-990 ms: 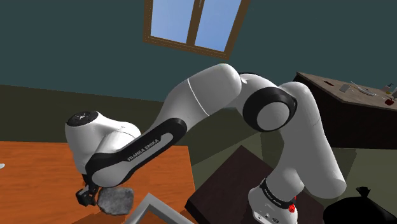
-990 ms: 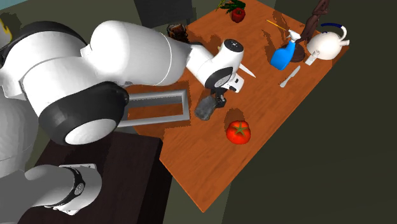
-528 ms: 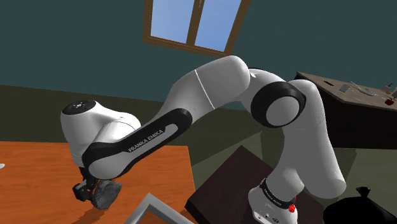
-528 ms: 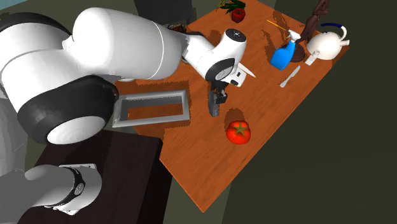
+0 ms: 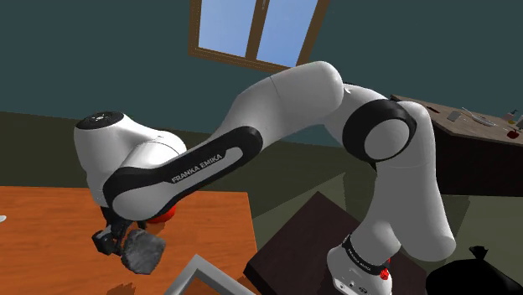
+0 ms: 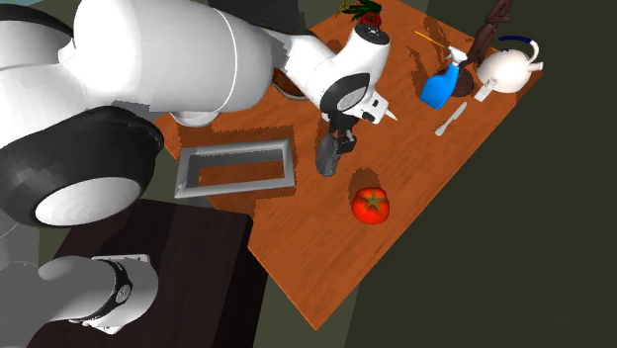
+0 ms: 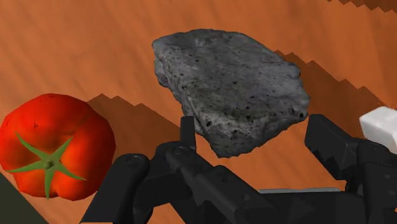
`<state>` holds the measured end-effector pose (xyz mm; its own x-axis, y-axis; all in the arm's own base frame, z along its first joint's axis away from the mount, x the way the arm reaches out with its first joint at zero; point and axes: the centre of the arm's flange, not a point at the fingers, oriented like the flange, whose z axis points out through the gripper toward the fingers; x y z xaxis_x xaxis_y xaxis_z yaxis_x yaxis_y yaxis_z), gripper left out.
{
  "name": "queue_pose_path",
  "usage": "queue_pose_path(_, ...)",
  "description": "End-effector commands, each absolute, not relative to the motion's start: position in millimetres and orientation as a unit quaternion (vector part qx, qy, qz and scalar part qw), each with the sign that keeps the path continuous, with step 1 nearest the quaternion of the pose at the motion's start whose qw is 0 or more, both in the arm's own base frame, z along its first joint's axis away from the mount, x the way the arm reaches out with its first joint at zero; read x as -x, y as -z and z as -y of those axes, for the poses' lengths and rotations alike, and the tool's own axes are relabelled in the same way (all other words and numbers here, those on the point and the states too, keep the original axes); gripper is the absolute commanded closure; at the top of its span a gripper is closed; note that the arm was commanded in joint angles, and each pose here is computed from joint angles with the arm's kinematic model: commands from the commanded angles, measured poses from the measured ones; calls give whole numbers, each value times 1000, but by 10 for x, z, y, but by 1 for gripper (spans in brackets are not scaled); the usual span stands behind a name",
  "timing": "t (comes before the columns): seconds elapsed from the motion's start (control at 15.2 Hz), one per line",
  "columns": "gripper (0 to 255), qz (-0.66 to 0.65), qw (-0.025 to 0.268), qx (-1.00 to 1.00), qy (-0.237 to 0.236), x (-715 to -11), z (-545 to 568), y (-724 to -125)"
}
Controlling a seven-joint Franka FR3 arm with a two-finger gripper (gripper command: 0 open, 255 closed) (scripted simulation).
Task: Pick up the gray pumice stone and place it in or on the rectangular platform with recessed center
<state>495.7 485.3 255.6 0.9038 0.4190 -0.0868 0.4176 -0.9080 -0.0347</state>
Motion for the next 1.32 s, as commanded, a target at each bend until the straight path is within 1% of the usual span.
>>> queue_pose_path(0.0,255,214,8,976,-46,-4952,-4852,-2663)
queue_pose_path(0.13,255,214,8,976,-46,-4951,-4851,-2745)
queue_pose_path(1.25,255,214,8,976,-46,-2752,-4424,-2876)
